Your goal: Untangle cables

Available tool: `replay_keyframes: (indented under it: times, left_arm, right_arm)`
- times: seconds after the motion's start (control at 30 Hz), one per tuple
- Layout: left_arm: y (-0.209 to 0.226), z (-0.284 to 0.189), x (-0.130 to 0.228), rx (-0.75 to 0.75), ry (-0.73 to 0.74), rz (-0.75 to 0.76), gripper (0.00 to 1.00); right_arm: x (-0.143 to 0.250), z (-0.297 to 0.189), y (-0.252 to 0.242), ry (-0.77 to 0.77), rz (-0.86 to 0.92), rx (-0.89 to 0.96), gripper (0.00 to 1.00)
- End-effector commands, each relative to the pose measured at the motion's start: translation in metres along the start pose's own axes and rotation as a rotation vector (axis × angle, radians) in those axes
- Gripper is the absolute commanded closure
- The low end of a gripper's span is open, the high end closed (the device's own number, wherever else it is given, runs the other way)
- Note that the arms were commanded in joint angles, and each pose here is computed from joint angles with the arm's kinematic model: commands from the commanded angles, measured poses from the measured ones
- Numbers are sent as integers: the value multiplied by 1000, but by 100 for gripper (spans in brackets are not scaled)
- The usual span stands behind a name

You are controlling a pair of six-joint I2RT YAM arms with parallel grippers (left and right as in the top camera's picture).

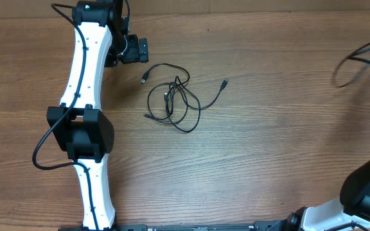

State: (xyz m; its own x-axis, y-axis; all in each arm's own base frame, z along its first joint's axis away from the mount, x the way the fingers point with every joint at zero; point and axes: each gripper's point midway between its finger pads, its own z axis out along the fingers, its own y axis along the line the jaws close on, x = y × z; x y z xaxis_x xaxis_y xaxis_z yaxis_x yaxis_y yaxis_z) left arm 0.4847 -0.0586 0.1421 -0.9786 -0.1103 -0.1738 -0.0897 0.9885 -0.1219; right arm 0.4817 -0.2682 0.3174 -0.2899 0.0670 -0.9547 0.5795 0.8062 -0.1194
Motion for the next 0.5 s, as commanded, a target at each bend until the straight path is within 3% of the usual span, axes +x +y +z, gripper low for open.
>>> replay_keyframes:
  times: [0.0,0.23,0.47]
  left_arm:
    - [-4,-5,-4,15,-19,4,1]
    - [-5,-5,-4,16,-18,-6,0]
    - [-5,-5,-4,16,-19,-5,0]
  right_arm:
    - [-26,12,3,-122,-7,-53,96]
    - [-43,72,4,-232,16,4,96]
    - [3,153,-13,-121,-56,127,96]
